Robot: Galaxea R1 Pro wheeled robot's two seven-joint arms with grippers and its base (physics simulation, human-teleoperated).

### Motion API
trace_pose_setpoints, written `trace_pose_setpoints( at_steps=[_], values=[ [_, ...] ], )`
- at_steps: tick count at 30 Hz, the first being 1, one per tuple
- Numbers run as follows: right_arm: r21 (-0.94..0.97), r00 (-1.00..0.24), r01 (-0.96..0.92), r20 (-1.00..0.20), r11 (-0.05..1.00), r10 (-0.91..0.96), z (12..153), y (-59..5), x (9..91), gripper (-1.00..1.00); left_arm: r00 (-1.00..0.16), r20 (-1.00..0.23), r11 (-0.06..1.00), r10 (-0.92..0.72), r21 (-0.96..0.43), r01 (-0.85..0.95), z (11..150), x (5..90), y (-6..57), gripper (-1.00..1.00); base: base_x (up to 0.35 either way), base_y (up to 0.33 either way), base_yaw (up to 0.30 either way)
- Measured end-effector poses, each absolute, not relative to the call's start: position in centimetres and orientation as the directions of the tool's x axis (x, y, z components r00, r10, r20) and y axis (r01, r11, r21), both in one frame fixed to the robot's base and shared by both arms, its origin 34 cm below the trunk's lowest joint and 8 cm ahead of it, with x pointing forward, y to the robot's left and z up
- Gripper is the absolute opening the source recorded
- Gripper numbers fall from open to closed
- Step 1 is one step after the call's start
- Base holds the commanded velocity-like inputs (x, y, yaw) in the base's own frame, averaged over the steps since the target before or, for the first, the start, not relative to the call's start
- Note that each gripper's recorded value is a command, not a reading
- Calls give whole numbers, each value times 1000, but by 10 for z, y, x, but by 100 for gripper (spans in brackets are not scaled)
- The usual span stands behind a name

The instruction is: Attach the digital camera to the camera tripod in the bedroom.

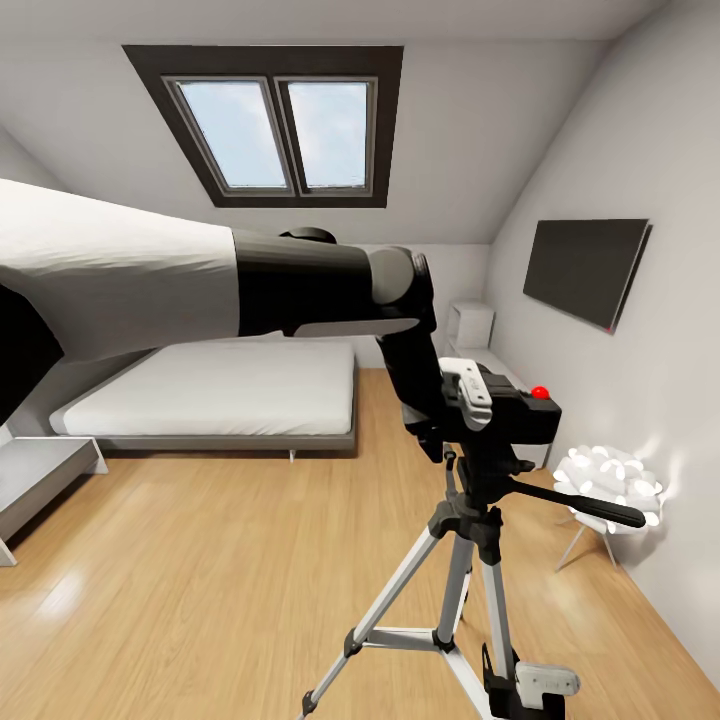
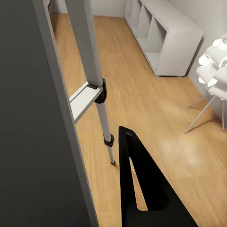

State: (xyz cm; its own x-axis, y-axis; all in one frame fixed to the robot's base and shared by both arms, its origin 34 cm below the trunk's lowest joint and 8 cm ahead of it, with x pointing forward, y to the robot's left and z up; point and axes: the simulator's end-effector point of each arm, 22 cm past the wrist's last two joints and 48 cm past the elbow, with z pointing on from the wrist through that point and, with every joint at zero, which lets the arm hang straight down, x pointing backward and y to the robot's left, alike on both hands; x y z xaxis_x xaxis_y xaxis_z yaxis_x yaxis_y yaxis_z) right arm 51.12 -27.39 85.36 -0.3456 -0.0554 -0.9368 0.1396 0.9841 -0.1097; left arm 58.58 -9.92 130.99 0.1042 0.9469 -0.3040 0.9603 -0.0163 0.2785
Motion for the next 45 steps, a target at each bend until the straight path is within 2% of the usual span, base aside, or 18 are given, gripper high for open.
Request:
trace_pose_setpoints(
  at_steps=[9, 14, 21, 23, 28, 36, 45],
  values=[
    [-110, -346, 140, -937, 984, -55, 854, -274, 511, -100, 99, -312, -8, 945, 279, 960, 1313, 588, -98, 100, 0, 0, 0],
    [-110, -346, 140, -937, 984, -56, 854, -274, 511, -100, 77, -376, 34, 923, 280, 959, 1334, 597, -102, 100, 0, 0, 0],
    [-111, -347, 140, -936, 984, -56, 853, -274, 511, -100, -34, -632, 249, 774, 254, 935, 1436, 646, -89, 100, 0, 0, 0],
    [-111, -347, 139, -936, 984, -57, 854, -274, 511, -100, -82, -714, 341, 695, 226, 913, 1474, 670, -66, 100, 0, 0, 0],
    [-111, -347, 139, -936, 984, -56, 853, -274, 511, -100, -168, -803, 490, 572, 169, 855, 1516, 710, -7, 100, 0, 0, 0],
    [-111, -347, 139, -936, 984, -56, 853, -274, 511, -100, -271, -847, 651, 457, 111, 750, 1533, 754, 88, 100, 0, 0, 0],
    [-112, -347, 138, -936, 984, -58, 854, -274, 511, -100, -403, -771, 755, 492, 147, 639, 1438, 798, 158, 100, 0, 0, 0]
  ],
)
